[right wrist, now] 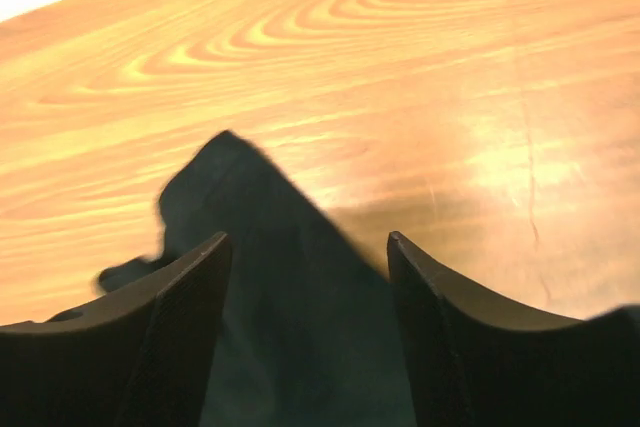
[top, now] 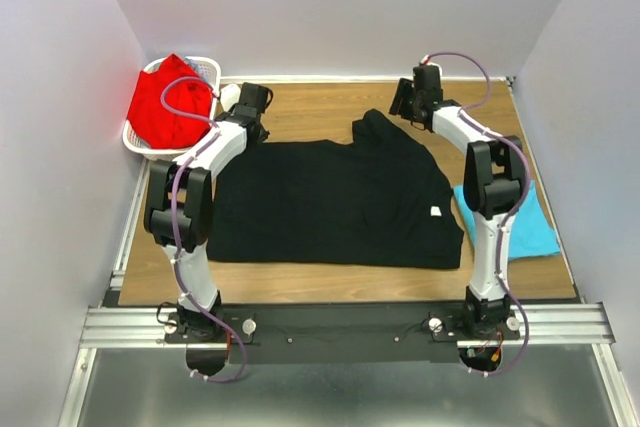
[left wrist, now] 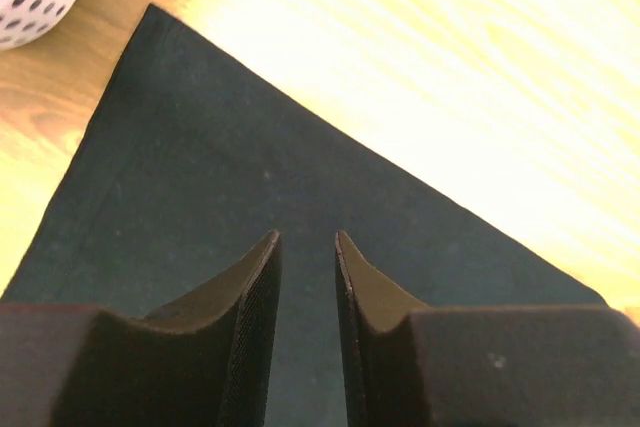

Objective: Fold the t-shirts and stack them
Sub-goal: Fold the tshirt

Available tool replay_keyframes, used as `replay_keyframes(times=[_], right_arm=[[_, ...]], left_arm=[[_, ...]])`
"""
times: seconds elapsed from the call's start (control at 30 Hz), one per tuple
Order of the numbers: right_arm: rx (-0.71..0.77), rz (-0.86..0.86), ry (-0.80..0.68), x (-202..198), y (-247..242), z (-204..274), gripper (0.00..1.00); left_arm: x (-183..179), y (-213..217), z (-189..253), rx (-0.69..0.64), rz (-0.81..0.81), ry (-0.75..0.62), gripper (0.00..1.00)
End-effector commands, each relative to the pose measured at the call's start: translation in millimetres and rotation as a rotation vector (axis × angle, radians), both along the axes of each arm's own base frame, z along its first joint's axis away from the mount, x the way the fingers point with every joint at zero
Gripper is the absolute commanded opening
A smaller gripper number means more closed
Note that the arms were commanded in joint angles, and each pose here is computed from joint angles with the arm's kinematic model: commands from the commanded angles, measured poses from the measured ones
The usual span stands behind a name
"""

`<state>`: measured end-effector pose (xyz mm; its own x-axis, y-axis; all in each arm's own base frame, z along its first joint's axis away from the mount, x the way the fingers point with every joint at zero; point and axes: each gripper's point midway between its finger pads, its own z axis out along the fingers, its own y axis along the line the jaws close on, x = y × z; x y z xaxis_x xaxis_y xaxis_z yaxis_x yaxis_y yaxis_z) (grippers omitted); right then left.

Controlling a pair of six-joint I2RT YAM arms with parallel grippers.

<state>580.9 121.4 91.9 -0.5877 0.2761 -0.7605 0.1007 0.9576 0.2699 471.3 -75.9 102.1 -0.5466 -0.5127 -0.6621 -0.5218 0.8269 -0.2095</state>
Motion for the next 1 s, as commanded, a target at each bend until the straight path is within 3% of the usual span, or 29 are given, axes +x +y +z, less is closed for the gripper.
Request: replay_keyframes(times=[0.0, 0.23, 0.47, 0.83, 0.97], right_arm=[[-0.074, 0.045, -0.001, 18.7, 1.3, -12.9, 0.68], [-0.122, 0.083, 0.046, 25.0, 19.0, -58.2, 0.66], [-0.215, 0.041, 0.133, 4.2, 21.0, -98.4, 0.65], [-0.372, -0.098, 0.22, -28.4, -23.5, -116.6, 0.26], [-0.353, -0.103, 0.218, -28.3, -26.8, -112.3, 0.2]], left_arm=[[5.8, 8.7, 5.5, 0.05, -0.015, 0.022, 0.35], [8.9, 8.7, 3.2, 0.046, -0.05, 0.027, 0.35], [8.7, 13.6, -3.2, 0.062, -0.054, 0.037, 0.35], [13.3, 23.9, -13.3, 0.076, -0.047, 0.056, 0.35], [16.6, 25.4, -15.2, 0.081, -0.043, 0.065, 0.35]])
